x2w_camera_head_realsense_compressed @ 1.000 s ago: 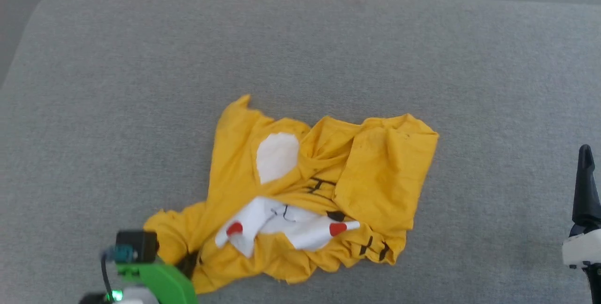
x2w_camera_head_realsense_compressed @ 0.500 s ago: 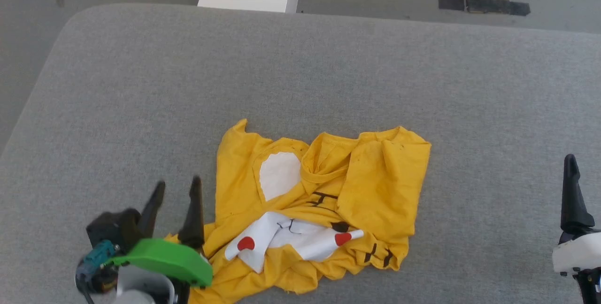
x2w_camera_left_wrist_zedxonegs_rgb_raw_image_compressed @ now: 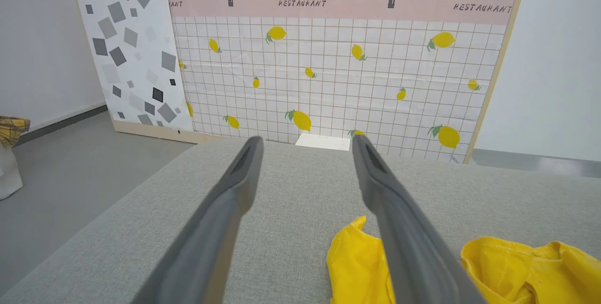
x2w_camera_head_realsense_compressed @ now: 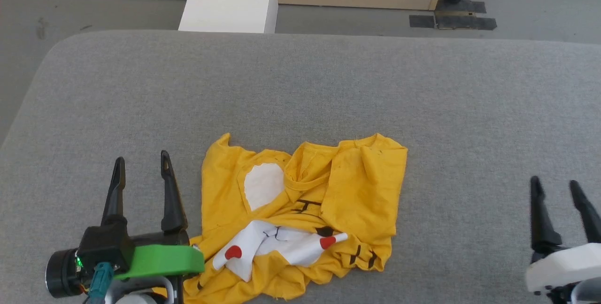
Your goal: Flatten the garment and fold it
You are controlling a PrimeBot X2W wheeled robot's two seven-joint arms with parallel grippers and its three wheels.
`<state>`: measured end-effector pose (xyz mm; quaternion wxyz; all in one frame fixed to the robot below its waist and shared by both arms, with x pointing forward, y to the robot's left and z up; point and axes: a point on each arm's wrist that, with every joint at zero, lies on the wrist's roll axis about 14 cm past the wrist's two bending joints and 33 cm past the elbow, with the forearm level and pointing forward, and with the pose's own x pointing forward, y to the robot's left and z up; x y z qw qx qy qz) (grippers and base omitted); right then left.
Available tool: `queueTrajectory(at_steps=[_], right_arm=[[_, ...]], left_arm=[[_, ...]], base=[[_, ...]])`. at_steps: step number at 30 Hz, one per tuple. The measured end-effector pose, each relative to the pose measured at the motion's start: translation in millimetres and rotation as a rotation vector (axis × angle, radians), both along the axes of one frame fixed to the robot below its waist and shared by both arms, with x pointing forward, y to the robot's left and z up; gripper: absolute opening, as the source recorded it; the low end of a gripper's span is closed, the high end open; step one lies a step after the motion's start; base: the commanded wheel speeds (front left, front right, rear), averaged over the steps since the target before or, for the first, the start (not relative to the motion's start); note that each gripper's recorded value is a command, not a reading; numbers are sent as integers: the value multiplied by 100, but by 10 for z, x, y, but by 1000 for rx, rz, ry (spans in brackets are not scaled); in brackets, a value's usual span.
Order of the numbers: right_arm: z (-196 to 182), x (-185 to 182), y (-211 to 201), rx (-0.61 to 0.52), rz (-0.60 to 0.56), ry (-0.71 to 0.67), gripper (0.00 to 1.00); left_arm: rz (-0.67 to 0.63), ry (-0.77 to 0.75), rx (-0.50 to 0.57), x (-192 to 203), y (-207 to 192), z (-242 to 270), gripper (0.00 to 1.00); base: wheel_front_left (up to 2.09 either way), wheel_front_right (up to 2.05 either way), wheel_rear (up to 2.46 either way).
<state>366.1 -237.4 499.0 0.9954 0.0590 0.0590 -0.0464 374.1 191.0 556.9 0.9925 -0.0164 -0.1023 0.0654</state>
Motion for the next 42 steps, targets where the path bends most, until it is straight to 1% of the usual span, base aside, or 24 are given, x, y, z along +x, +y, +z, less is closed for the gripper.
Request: queueTrajectory(at_steps=[4,13,16,19,22,25,29,30,31,32,33,37,42], right_arm=[[10,54,304,-4,91,9,100],[-36,141,1470,-29,444,108,100],[-152,106,1827,-50,560,180,100],[-315,51,2099,-83,655,265,100],[-490,-19,2287,-117,733,351,100],[-647,-58,2367,-161,785,415,100],[-849,-84,2382,-201,812,492,100],[-882,-85,2378,-209,813,504,81],[-912,-70,2362,-212,807,514,37],[-928,-53,2351,-214,801,518,10],[-943,-42,2344,-217,798,522,0],[-919,27,2292,-204,766,505,0],[-692,212,2136,-168,681,400,0]], left_arm=[[14,2,-16,-31,53,-20,100],[39,11,-41,-60,126,-87,100],[45,32,-55,-63,152,-166,100],[52,51,-70,-58,166,-239,100],[66,70,-81,-64,198,-310,100],[82,82,-83,-64,248,-355,100],[97,89,-77,-58,295,-384,100],[101,91,-77,-59,312,-392,100],[106,94,-75,-64,332,-403,100],[113,98,-73,-68,351,-417,100],[117,102,-74,-71,365,-429,100],[122,108,-79,-68,379,-455,100],[110,99,-78,-36,357,-437,100]], base=[[0,0,0],[0,0,0],[0,0,0],[0,0,0],[0,0,0],[0,0,0],[0,0,0],[0,0,0],[0,0,0],[0,0,0],[0,0,0],[0,0,0],[0,0,0]])
